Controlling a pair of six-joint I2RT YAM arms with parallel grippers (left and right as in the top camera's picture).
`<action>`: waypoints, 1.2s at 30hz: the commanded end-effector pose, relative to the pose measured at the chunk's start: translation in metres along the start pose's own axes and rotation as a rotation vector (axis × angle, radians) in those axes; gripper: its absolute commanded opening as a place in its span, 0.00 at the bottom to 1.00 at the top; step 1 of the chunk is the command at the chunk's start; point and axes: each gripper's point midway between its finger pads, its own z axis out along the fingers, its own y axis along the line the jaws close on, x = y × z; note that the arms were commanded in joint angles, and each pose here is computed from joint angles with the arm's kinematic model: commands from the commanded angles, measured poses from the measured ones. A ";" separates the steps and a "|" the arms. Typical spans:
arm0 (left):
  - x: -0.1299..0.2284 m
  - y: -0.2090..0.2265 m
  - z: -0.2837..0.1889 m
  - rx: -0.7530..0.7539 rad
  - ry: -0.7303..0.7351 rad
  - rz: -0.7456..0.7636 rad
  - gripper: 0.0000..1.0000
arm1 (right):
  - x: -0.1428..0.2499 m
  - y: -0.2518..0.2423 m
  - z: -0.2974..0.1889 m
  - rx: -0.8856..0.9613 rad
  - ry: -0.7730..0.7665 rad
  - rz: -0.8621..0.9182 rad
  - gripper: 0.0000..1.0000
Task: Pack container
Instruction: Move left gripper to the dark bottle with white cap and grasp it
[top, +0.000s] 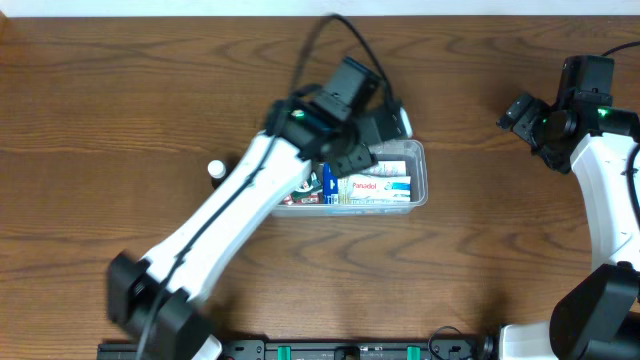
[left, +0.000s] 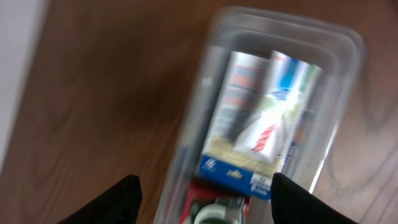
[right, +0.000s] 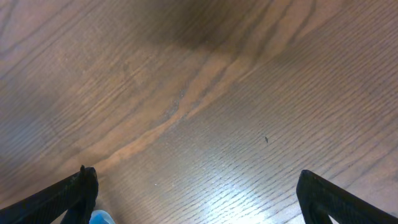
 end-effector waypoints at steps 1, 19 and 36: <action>0.021 0.053 -0.040 -0.195 -0.002 -0.363 0.67 | -0.001 -0.002 0.001 0.006 -0.001 0.015 0.99; 0.178 0.118 -0.063 -0.270 0.179 -1.296 0.98 | -0.001 -0.002 0.001 0.006 -0.001 0.015 0.99; 0.252 0.066 0.008 -0.255 0.448 -1.619 0.83 | -0.001 -0.002 0.001 0.007 0.000 0.015 0.99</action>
